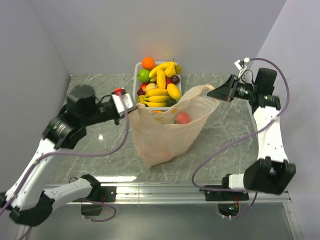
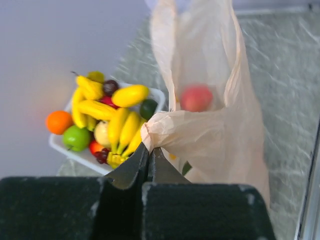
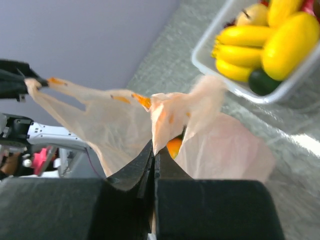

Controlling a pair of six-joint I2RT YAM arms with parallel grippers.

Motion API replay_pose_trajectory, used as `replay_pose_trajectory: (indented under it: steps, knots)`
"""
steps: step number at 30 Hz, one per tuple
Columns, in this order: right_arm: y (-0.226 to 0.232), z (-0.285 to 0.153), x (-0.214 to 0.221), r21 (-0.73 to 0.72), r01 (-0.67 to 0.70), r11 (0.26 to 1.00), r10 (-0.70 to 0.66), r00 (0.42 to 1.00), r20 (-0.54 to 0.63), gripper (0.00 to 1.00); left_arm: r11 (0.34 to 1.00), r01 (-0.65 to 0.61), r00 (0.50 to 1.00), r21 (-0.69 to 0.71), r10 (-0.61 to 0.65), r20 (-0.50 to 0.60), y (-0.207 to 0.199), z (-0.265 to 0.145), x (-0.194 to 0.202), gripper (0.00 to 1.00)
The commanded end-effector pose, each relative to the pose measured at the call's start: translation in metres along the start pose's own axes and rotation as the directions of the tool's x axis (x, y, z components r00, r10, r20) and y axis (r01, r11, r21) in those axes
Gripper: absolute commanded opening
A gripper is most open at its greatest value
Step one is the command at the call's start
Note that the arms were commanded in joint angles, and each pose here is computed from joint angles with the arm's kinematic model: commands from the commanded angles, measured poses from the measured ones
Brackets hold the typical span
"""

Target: Place the fake fruits into the plastic bag and tie a complex knot

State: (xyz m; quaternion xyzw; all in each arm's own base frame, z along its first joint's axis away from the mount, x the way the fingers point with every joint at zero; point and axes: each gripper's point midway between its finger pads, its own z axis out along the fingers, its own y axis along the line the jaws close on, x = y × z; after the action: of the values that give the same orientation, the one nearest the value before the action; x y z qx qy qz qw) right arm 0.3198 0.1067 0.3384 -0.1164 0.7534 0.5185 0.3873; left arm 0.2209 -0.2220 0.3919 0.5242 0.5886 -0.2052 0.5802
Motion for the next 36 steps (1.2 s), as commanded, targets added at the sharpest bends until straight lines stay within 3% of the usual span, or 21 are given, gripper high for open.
replay_pose_trajectory:
  steps: [1, 2, 6, 8, 12, 19, 22, 23, 25, 26, 27, 28, 29, 30, 32, 33, 36]
  knots:
    - [0.006, -0.009, 0.007, -0.006, 0.034, 0.999, -0.034, 0.998, 0.056, 0.0, 0.986, 0.068, 0.993, -0.15, -0.052, 0.103, 0.02, -0.017, -0.019, 0.0]
    - [0.018, -0.014, 0.006, 0.003, 0.103, 0.995, -0.103, 0.991, 0.087, 0.0, 0.976, 0.082, 0.996, -0.2, -0.072, 0.06, 0.024, -0.016, 0.001, 0.0]
    - [0.011, -0.015, 0.035, 0.034, 0.141, 0.989, -0.144, 0.986, 0.088, 0.0, 0.927, 0.09, 0.989, -0.364, -0.126, -0.079, 0.037, -0.023, 0.065, 0.0]
    - [0.007, -0.017, 0.046, 0.068, 0.166, 0.984, -0.17, 0.983, 0.069, 0.0, 0.927, 0.076, 0.98, -0.368, -0.138, -0.146, 0.03, -0.022, 0.101, 0.0]
    - [0.015, -0.023, 0.051, 0.105, 0.207, 0.973, -0.216, 0.973, 0.083, 0.0, 0.902, 0.07, 0.98, -0.425, -0.143, -0.142, 0.038, -0.031, 0.116, 0.0]
    - [0.071, -0.039, 0.02, 0.143, 0.385, 0.912, -0.41, 0.879, 0.244, 0.0, 0.797, 0.136, 0.94, -0.588, -0.292, -0.177, 0.088, -0.036, 0.133, 0.0]
    - [0.051, -0.033, 0.04, 0.145, 0.394, 0.907, -0.416, 0.891, 0.181, 0.0, 0.772, 0.221, 0.878, -0.596, -0.424, -0.224, 0.089, -0.026, 0.168, 0.0]
    - [0.043, -0.031, 0.05, 0.14, 0.397, 0.907, -0.416, 0.897, 0.152, 0.0, 0.761, 0.251, 0.835, -0.599, -0.483, -0.263, 0.087, -0.022, 0.191, 0.0]
    - [0.03, -0.03, 0.065, 0.119, 0.526, 0.842, -0.537, 0.84, 0.078, 0.0, 0.739, 0.317, 0.779, -0.594, -0.56, -0.281, 0.081, -0.015, 0.213, 0.0]
    - [0.023, -0.031, 0.087, 0.104, 0.507, 0.856, -0.511, 0.86, 0.015, 0.0, 0.728, 0.359, 0.735, -0.584, -0.606, -0.305, 0.076, -0.008, 0.232, 0.0]
    - [0.015, -0.031, 0.095, 0.085, 0.63, 0.772, -0.63, 0.776, -0.029, 0.0, 0.71, 0.392, 0.703, -0.585, -0.641, -0.308, 0.072, -0.005, 0.242, 0.0]
    - [0.009, -0.031, 0.104, 0.071, 0.663, 0.745, -0.66, 0.749, -0.061, 0.0, 0.697, 0.412, 0.675, -0.587, -0.666, -0.317, 0.069, -0.002, 0.252, 0.0]
    - [-0.002, -0.033, 0.124, 0.073, 0.649, 0.757, -0.638, 0.759, -0.131, 0.0, 0.676, 0.434, 0.629, -0.595, -0.701, -0.337, 0.068, 0.001, 0.271, 0.0]
    - [-0.01, -0.034, 0.131, 0.047, 0.732, 0.68, -0.717, 0.676, -0.171, 0.0, 0.652, 0.457, 0.591, -0.605, -0.731, -0.341, 0.065, 0.002, 0.281, 0.0]
    - [-0.025, -0.04, 0.153, 0.032, 0.747, 0.664, -0.718, 0.65, -0.249, 0.0, 0.608, 0.491, 0.513, -0.624, -0.781, -0.356, 0.065, 0.003, 0.306, 0.0]
    - [-0.03, -0.041, 0.158, 0.006, 0.797, 0.604, -0.766, 0.583, -0.272, 0.0, 0.583, 0.508, 0.48, -0.634, -0.803, -0.354, 0.065, 0.002, 0.314, 0.0]
    - [-0.054, -0.044, 0.176, -0.012, 0.835, 0.55, -0.783, 0.51, -0.355, 0.0, 0.511, 0.542, 0.382, -0.667, -0.857, -0.346, 0.068, -0.004, 0.343, 0.0]
